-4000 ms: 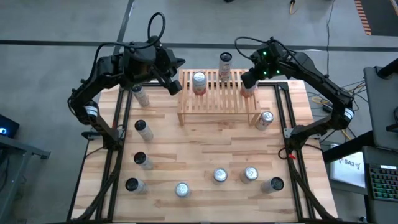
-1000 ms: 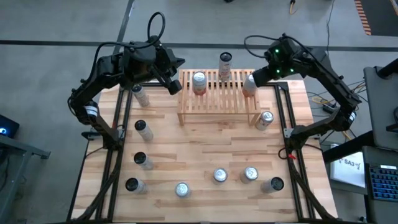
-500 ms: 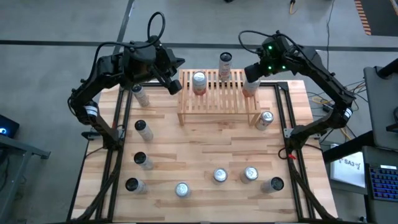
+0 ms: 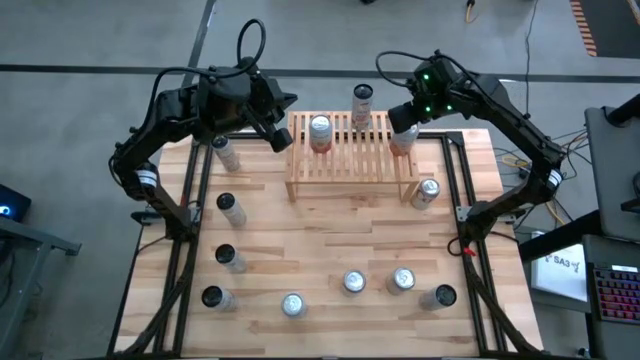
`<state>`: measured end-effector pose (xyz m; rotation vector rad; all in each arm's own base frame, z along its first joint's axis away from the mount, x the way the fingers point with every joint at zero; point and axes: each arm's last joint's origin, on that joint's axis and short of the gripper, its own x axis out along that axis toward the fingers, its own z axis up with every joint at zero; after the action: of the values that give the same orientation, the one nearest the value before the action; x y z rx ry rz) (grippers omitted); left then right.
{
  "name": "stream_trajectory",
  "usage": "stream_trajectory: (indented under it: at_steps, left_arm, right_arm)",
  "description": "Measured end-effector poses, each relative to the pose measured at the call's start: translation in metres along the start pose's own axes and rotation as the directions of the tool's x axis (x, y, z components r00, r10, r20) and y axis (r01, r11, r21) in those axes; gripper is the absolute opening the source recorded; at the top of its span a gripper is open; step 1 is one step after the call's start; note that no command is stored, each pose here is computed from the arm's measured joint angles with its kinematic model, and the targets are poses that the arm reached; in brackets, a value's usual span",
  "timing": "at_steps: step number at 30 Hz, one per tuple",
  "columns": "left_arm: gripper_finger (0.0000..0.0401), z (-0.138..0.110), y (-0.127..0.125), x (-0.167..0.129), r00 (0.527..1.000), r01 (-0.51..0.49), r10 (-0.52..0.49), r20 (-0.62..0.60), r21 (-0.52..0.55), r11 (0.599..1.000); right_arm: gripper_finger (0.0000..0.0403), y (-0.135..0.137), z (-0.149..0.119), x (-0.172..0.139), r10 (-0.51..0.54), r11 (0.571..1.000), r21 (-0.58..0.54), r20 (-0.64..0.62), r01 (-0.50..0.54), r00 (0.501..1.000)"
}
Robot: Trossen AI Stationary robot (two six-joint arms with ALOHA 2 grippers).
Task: Place canned beverage on shelf
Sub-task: Put the orange and white soda can on the shelf
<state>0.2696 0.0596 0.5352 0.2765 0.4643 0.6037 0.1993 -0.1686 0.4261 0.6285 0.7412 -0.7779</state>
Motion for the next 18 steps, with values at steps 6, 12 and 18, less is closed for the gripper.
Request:
stream_trajectory:
  at_steps: [6, 12, 18]
  left_arm:
    - [0.0, 0.0, 0.0, 0.0, 1.0, 0.0, 0.0, 0.0, 0.0, 1.0]
    - [0.0, 0.0, 0.0, 0.0, 1.0, 0.0, 0.0, 0.0, 0.0, 1.0]
    - [0.0, 0.0, 0.0, 0.0, 1.0, 0.0, 0.0, 0.0, 0.0, 1.0]
  right_arm:
    - [0.0009, 0.0, -0.001, 0.002, -0.003, 1.0, -0.012, -0.007, 0.003, 1.0]
    - [0.0009, 0.0, 0.0, 0.01, 0.003, 0.999, -0.046, 0.012, -0.003, 1.0]
    - [0.0009, 0.0, 0.001, 0.012, 0.002, 0.998, -0.067, 0.011, -0.002, 1.0]
